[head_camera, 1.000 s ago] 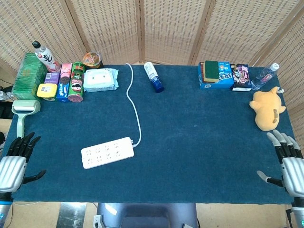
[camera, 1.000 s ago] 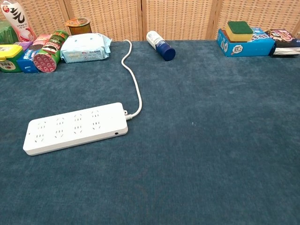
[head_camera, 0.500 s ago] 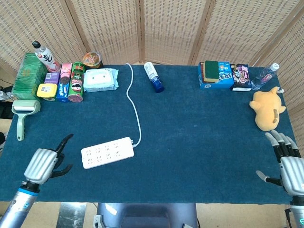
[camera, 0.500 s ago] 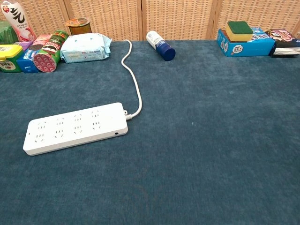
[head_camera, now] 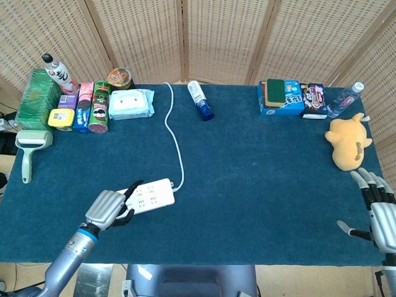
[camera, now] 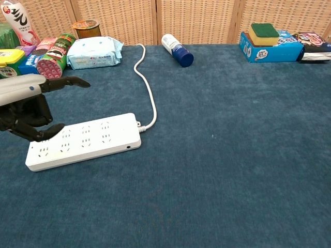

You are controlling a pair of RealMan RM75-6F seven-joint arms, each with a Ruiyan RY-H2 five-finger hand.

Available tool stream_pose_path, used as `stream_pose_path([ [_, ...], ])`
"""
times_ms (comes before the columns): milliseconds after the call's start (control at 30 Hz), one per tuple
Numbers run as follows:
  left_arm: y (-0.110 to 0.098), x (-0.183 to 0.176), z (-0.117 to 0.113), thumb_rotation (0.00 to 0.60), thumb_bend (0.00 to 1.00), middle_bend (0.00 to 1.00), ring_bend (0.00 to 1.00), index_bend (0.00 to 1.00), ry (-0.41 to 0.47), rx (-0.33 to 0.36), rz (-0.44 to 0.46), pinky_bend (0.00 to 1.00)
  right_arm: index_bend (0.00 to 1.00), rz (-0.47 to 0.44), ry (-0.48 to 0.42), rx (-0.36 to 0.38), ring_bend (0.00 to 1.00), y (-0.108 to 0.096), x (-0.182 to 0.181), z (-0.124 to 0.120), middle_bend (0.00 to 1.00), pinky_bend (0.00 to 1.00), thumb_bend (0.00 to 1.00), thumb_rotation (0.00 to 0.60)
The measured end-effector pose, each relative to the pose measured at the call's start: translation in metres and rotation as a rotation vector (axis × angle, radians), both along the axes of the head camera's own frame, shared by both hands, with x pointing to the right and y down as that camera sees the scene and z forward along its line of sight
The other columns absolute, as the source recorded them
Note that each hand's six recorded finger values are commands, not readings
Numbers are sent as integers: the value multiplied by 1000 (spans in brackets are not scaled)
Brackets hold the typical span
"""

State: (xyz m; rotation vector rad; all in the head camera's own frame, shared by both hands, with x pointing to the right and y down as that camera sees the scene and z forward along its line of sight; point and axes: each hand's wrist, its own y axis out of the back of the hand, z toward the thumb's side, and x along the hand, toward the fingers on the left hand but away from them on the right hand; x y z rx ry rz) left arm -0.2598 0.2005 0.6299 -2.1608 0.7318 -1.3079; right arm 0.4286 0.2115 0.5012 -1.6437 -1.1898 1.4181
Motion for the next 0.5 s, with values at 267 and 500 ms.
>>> stream_pose_path([
  [267, -6, 36, 17, 600, 527, 1000, 1000, 171, -21, -16, -7, 1000, 62, 12, -13, 2, 32, -2, 4, -2, 29, 0, 0, 600],
  [500, -8, 49, 34, 600, 528, 1000, 1000, 189, -71, -66, -53, 1000, 62, 21, -23, 0, 32, -3, 7, -2, 29, 0, 0, 600],
])
